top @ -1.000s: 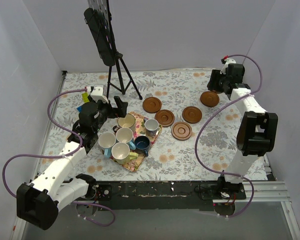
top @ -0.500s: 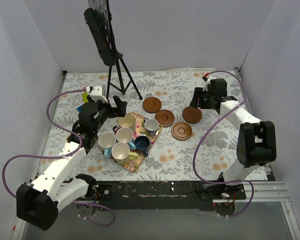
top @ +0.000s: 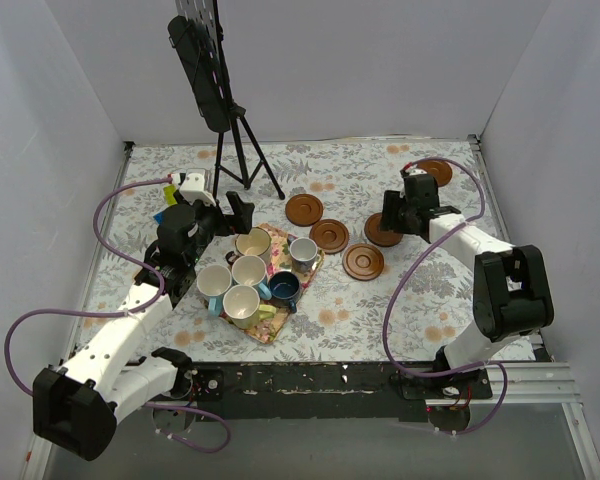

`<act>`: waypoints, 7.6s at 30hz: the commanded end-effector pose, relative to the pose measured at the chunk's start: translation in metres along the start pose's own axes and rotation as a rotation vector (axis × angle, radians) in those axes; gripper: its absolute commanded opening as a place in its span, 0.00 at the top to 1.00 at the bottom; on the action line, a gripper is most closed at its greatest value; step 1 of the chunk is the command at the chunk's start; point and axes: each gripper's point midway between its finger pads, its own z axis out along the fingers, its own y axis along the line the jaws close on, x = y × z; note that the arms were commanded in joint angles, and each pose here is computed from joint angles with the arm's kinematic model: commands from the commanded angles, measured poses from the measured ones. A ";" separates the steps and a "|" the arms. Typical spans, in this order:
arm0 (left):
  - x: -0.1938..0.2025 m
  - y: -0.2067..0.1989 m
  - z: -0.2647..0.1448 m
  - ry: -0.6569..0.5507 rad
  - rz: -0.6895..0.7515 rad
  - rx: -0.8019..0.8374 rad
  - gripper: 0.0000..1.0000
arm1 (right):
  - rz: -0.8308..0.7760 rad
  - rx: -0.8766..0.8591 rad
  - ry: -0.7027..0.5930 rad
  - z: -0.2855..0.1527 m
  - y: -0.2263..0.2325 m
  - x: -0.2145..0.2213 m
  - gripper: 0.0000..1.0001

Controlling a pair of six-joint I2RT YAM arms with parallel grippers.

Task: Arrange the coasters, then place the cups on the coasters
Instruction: Move the coaster to the center of the board.

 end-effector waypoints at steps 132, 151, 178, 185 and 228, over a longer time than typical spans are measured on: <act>-0.002 -0.009 -0.002 -0.009 0.001 0.032 0.02 | 0.103 0.290 0.225 0.030 -0.100 0.062 0.71; 0.000 -0.009 -0.001 -0.004 0.002 0.032 0.02 | 0.146 0.303 0.185 0.036 -0.115 0.041 0.71; 0.002 -0.007 0.001 0.005 0.005 0.025 0.02 | 0.173 0.296 0.153 0.052 -0.117 0.020 0.71; 0.003 -0.006 0.001 0.007 0.009 0.022 0.02 | 0.174 0.294 0.150 0.054 -0.117 0.017 0.71; 0.002 -0.005 0.001 0.003 0.012 0.013 0.02 | 0.091 0.166 -0.137 -0.001 -0.091 -0.056 0.32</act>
